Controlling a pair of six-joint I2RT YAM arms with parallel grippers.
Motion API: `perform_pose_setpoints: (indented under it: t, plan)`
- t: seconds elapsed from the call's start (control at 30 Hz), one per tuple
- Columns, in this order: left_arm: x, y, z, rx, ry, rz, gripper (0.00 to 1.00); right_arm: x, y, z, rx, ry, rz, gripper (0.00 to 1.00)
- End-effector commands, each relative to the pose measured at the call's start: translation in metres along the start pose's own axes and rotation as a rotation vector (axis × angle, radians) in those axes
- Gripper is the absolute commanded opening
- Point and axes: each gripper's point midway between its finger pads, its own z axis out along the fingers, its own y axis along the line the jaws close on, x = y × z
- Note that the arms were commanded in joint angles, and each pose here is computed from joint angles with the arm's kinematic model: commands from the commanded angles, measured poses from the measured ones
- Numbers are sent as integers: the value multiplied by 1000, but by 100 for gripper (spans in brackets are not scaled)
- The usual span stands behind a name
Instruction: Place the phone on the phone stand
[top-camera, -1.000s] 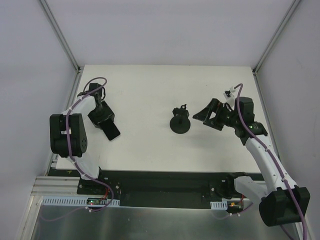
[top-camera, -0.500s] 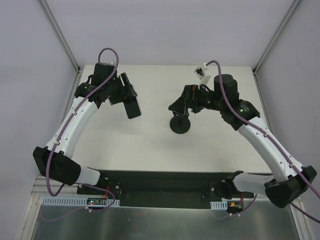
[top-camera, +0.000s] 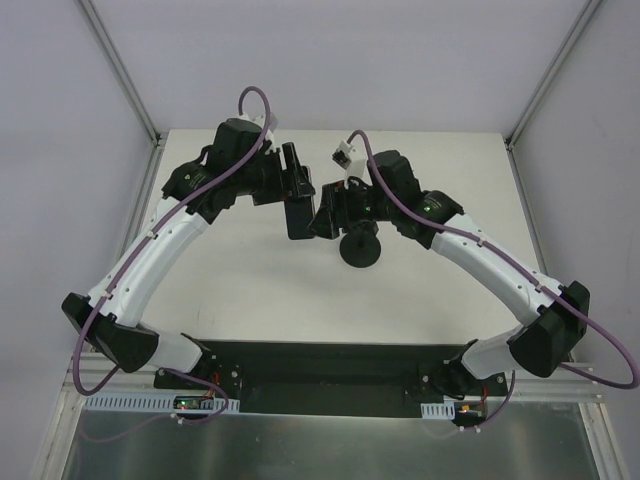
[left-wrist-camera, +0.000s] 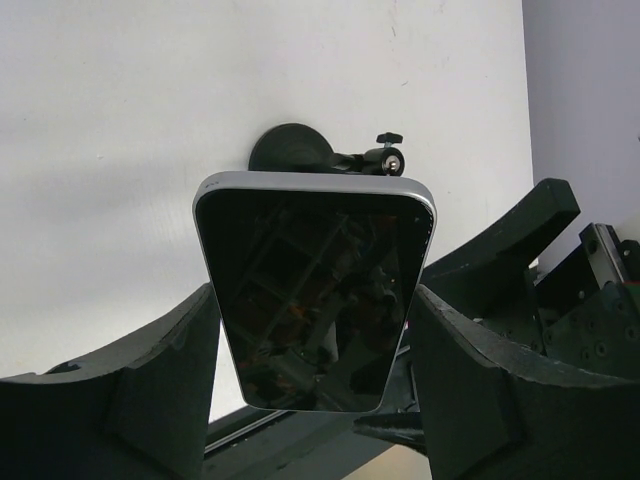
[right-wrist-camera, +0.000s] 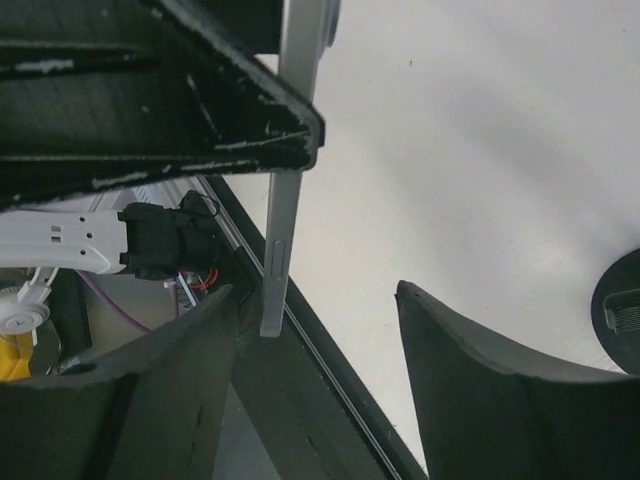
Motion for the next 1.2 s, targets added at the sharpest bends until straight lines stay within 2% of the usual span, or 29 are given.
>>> perform_pose_setpoints:
  t: [0.0, 0.27, 0.37, 0.47, 0.5, 0.53, 0.63, 0.67, 0.7, 0.73, 0.77, 0.8, 0.9, 0.93, 0.97, 1.03, 1.17]
  plan:
    - [-17, -19, -13, 27, -77, 9, 0, -33, 9, -5, -3, -121, -12, 62]
    - [-19, -37, -9, 52, -80, 39, 0, -39, 20, 7, -71, -111, 8, 49]
    - [-21, -40, -12, 59, -89, 56, 0, -35, 18, 11, -71, -93, 20, 38]
    - [-20, -44, -14, 82, -81, 75, 0, -36, 19, 8, -76, -105, 10, 17]
    - [-19, -46, -17, 100, -75, 88, 7, -37, 22, 3, -81, -115, -1, 1]
    - [-17, -49, -21, 122, -71, 127, 21, -39, 21, 0, -81, -124, -18, 1]
    - [-16, -62, -40, 238, -85, 230, 75, -37, 27, -18, -171, -116, -21, 1]
    - [-10, -59, -40, 267, -73, 246, 81, -33, 26, -23, -199, -104, -14, 1]
    - [-9, -75, -50, 389, -75, 277, 85, -40, 24, -36, -230, -132, -19, 1]
    - [-15, -72, -64, 426, -107, 274, 88, -39, 28, -43, -271, -134, -22, 1]
    - [-9, -67, -60, 450, -82, 256, 88, -35, 39, -55, -351, -119, -20, 1]
    - [-14, -73, -67, 512, -101, 261, 88, -39, 41, -68, -380, -162, -47, 1]
    - [-3, -80, -77, 677, -26, 221, 88, -36, 61, -92, -482, -170, -99, 1]
    - [0, -94, -86, 788, 3, 243, 86, -31, 69, -98, -527, -146, -110, 1]
    - [4, -100, -86, 836, 29, 243, 78, -29, 73, -101, -547, -136, -112, 1]
    - [4, -115, -95, 953, 56, 270, 73, -28, 80, -106, -590, -123, -108, 1]
    - [8, -132, -99, 1039, 91, 307, 64, -30, 83, -110, -590, -134, -112, 1]
